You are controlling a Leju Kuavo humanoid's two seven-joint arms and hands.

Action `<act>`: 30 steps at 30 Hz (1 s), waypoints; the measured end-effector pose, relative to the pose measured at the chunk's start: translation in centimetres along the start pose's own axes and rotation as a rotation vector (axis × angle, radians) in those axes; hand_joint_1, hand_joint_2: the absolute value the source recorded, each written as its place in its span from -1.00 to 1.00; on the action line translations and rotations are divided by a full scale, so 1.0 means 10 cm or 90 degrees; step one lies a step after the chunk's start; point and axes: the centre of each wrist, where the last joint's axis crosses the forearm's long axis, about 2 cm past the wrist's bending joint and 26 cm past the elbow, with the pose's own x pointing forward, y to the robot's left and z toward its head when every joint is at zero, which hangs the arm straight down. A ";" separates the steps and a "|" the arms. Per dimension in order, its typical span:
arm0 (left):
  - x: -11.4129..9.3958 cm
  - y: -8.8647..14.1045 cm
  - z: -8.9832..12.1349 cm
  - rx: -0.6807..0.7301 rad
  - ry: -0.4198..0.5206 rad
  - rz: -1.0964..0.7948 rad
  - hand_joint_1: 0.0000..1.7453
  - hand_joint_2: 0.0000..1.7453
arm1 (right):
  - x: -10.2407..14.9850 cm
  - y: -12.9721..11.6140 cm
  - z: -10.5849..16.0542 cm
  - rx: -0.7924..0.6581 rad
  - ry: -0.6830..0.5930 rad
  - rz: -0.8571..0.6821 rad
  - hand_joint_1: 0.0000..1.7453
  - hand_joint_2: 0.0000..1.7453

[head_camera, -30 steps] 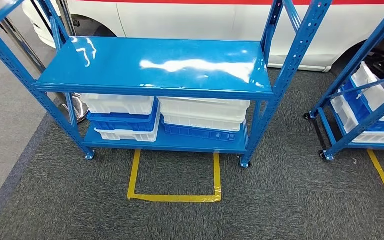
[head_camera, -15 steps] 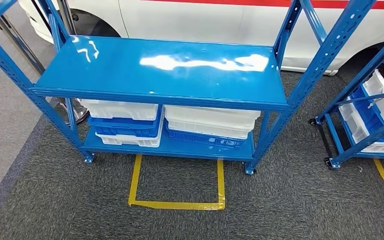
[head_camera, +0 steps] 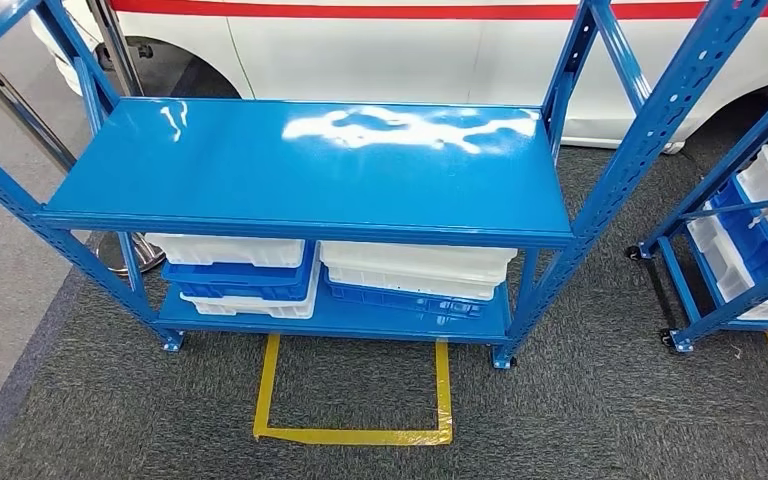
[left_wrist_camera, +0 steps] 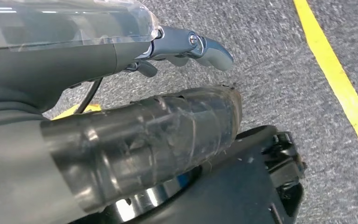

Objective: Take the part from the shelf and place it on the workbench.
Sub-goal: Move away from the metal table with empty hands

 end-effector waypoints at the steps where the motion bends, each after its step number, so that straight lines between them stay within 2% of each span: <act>1: -0.01 0.00 0.00 0.000 0.001 0.000 -1.00 -1.00 | 0.00 0.00 0.00 0.000 0.000 0.000 -1.00 -1.00; 9: 0.00 0.01 0.00 0.004 0.001 -0.002 -1.00 -1.00 | 0.02 0.00 0.00 0.000 -0.002 -0.001 -1.00 -1.00; 19: 0.04 -0.01 0.00 0.073 0.023 -0.051 -1.00 -1.00 | 0.03 -0.01 0.00 -0.002 0.003 0.001 -1.00 -1.00; 23: 0.06 -0.02 0.00 0.090 0.026 -0.059 -1.00 -1.00 | 0.03 0.00 0.01 -0.001 0.003 0.004 -1.00 1.00; 27: 0.06 -0.02 0.00 0.091 0.025 -0.059 -1.00 1.00 | 0.03 0.01 0.01 0.010 0.002 0.007 -1.00 1.00; 30: 0.05 -0.02 0.00 0.090 0.023 -0.060 -1.00 1.00 | 0.03 0.02 0.01 0.010 0.003 0.007 -1.00 1.00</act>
